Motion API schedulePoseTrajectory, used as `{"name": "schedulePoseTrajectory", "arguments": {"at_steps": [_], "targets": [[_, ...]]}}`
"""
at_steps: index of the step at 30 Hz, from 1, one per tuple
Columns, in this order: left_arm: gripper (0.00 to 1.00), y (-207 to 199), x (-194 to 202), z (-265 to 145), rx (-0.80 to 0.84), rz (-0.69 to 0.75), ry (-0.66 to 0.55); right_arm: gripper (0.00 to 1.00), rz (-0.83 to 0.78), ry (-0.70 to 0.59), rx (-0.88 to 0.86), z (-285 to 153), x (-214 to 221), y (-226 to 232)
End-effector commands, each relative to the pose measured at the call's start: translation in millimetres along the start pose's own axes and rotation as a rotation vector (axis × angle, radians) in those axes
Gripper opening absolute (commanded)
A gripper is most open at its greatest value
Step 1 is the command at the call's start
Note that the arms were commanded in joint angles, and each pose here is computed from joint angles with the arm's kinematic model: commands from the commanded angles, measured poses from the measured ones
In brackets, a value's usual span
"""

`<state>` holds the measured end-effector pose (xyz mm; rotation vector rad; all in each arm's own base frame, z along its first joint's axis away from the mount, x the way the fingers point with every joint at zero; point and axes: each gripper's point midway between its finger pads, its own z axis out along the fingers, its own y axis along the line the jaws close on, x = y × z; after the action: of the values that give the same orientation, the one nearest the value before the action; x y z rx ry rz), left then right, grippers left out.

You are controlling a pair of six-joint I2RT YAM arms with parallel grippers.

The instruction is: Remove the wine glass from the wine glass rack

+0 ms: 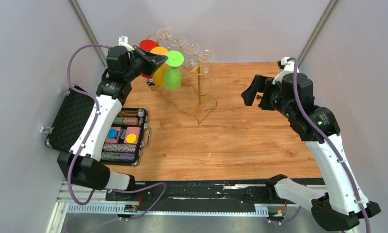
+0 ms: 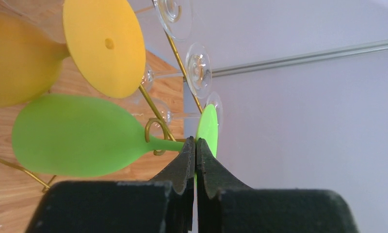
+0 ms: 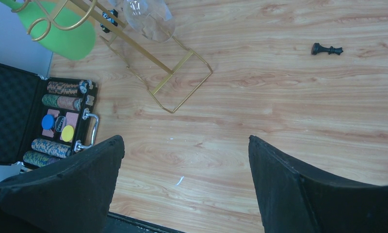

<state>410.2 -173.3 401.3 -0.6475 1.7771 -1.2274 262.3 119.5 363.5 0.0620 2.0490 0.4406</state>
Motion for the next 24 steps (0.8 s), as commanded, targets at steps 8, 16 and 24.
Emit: {"name": "schedulePoseTrajectory", "arguments": {"at_steps": [8, 16, 24], "targets": [[0.0, 0.3, -12.2, -12.0, 0.025, -0.014, -0.06, 0.96, 0.025, -0.051, -0.033, -5.1, -15.2, 8.8], [0.0, -2.6, -10.8, -21.9, 0.038, -0.003, -0.054, 0.96, 0.02, -0.043, -0.037, -3.2, -14.2, 9.6], [0.0, -8.0, 13.0, -45.4, 0.087, 0.054, 0.037, 0.96, 0.009, -0.028, -0.084, -7.6, -15.0, 18.7]]}}
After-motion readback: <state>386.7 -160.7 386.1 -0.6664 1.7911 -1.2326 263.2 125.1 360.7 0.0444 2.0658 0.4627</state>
